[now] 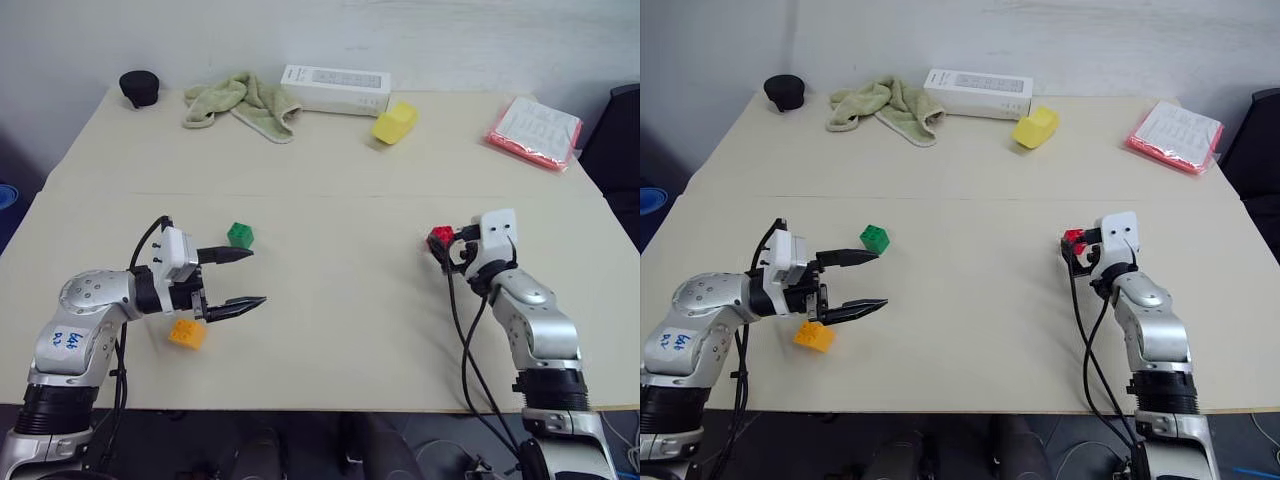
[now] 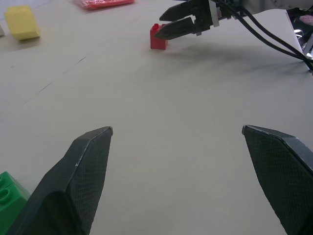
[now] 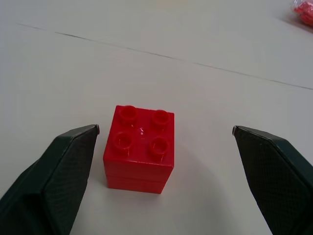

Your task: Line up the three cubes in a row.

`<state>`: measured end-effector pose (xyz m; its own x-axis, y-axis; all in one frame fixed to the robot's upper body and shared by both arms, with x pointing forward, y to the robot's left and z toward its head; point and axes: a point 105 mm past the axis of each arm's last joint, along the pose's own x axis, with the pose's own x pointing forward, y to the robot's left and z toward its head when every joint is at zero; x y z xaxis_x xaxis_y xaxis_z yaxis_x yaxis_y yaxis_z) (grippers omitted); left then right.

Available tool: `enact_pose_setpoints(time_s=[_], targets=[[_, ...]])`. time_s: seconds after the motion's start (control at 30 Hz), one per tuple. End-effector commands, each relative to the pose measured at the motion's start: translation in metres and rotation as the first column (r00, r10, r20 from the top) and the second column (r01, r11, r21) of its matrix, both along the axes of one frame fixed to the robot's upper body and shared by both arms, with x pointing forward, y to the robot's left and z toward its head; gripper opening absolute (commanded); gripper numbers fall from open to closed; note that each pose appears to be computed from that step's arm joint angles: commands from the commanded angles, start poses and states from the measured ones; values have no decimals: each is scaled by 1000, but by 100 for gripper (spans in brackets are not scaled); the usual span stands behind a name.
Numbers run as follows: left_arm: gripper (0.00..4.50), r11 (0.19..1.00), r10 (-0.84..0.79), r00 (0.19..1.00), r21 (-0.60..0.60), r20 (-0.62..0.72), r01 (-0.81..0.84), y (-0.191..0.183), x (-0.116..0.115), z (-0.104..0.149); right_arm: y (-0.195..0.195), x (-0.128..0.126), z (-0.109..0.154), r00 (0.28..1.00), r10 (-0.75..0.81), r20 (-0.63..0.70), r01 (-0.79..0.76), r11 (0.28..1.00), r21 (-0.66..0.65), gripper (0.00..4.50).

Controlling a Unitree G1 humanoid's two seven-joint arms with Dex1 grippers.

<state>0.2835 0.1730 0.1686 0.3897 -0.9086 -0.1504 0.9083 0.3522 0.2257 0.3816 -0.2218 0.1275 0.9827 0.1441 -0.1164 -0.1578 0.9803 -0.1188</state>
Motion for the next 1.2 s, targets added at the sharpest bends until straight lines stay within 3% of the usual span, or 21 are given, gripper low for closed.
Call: enact_pose_setpoints(time_s=[0.03, 0.2, 0.23, 0.3, 0.37, 0.4, 0.47, 0.53, 0.57, 0.87, 1.03, 1.2], targets=[[450, 1000, 2, 999, 10, 51, -2, 0, -2, 8, 8, 4, 12, 997, 55, 48, -55, 998, 8, 326], [450, 1000, 10, 998, 12, 54, -11, 3, -2, 9, 7, 1, 18, 991, 117, 68, -117, 993, -1, 155], [450, 1000, 11, 998, 12, 55, -12, 3, -2, 9, 6, 0, 19, 990, 125, 65, -125, 992, -1, 147], [450, 1000, 13, 999, 15, 53, -14, 4, -2, 9, 27, -12, 32, 942, 325, 90, -330, 942, 57, 147], [450, 1000, 14, 999, 19, 44, -15, 6, -2, 7, 63, -36, 53, 763, 633, 135, -623, 774, -111, 147], [450, 1000, 12, 999, 22, 37, -13, 7, -3, 6, 83, -56, 55, 592, 801, 83, -772, 594, -226, 147], [450, 1000, -2, 1000, 29, 22, 1, 7, -4, 5, 98, -76, 44, 359, 929, -88, -890, 312, -332, 147], [450, 999, -5, 1000, 34, 19, 4, 7, -4, 4, 96, -85, 27, 226, 951, -212, -939, 155, -306, 147], [450, 999, -3, 1000, 34, 21, 2, 8, -3, 5, 94, -87, 23, 192, 954, -230, -952, 124, -280, 147], [450, 999, 34, 999, 42, 22, -35, 16, -11, 6, 81, -66, -10, 218, 946, -241, -957, 160, -241, 147], [450, 997, 57, 998, 47, 19, -58, 23, -12, 5, 82, -62, -14, 228, 947, -226, -959, 178, -223, 147], [450, 990, 137, 990, 31, 16, -138, 42, -12, 5, 78, -66, 10, 220, 962, -159, -937, 163, -309, 304]])
